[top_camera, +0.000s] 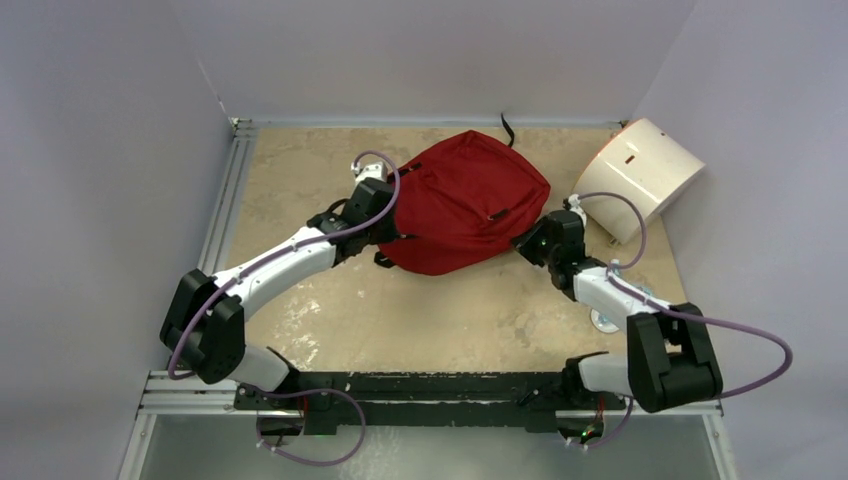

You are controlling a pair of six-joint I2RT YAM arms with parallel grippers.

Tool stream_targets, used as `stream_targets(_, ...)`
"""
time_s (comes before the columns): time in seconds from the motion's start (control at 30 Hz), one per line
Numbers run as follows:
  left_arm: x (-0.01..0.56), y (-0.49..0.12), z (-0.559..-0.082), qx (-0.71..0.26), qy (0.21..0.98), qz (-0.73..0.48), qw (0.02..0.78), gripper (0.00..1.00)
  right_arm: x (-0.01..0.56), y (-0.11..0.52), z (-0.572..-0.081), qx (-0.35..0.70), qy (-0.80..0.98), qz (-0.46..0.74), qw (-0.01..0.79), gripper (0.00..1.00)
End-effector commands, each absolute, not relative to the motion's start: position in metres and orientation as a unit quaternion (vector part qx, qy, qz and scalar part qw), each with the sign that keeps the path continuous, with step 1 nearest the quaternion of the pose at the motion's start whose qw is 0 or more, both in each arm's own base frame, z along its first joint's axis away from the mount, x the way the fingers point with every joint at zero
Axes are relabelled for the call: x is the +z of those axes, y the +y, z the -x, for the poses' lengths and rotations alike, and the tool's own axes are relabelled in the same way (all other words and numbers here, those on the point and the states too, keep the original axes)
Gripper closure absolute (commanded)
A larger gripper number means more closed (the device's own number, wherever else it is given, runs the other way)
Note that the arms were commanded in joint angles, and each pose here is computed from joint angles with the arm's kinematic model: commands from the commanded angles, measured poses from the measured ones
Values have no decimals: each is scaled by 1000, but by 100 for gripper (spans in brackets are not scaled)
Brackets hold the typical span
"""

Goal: Pack the student bag
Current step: Zip the student bag at the center of the board.

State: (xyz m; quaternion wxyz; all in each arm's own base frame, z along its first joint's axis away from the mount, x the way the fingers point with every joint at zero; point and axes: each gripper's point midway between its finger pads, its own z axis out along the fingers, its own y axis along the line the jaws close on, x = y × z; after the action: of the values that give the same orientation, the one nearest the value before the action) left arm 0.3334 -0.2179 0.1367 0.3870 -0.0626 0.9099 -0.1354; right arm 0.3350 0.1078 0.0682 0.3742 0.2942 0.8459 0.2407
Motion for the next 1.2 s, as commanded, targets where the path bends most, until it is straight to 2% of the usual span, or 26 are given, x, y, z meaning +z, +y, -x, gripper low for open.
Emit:
stream_targets(0.0,159,-215,-346,-148,893,30,424,100,115,87,-348,222,827,-245,455,79)
stream_targets(0.1,161,-224,-346,-170,890,18,422,100,142,89,-341,235,815,-209,487,66)
stream_targets(0.17,162,-228,-344,-185,887,12,424,100,165,93,-337,245,801,-165,521,50)
stream_targets(0.2,164,-230,-343,-191,884,10,426,100,178,97,-336,255,790,-142,539,48)
stream_targets(0.4,162,-227,-341,-191,885,20,423,100,210,152,-323,342,756,32,557,50)
stream_targets(0.6,155,-223,-337,-185,892,39,412,100,216,241,-315,354,729,176,558,46)
stream_targets(0.87,153,-223,-333,-193,893,49,405,100,238,280,-282,303,529,398,685,41)
stream_targets(1.03,152,-222,-332,-190,894,51,403,100,202,305,-302,257,539,511,618,43)
stream_targets(1.17,152,-222,-332,-191,894,54,402,100,193,315,-309,227,524,553,607,40)
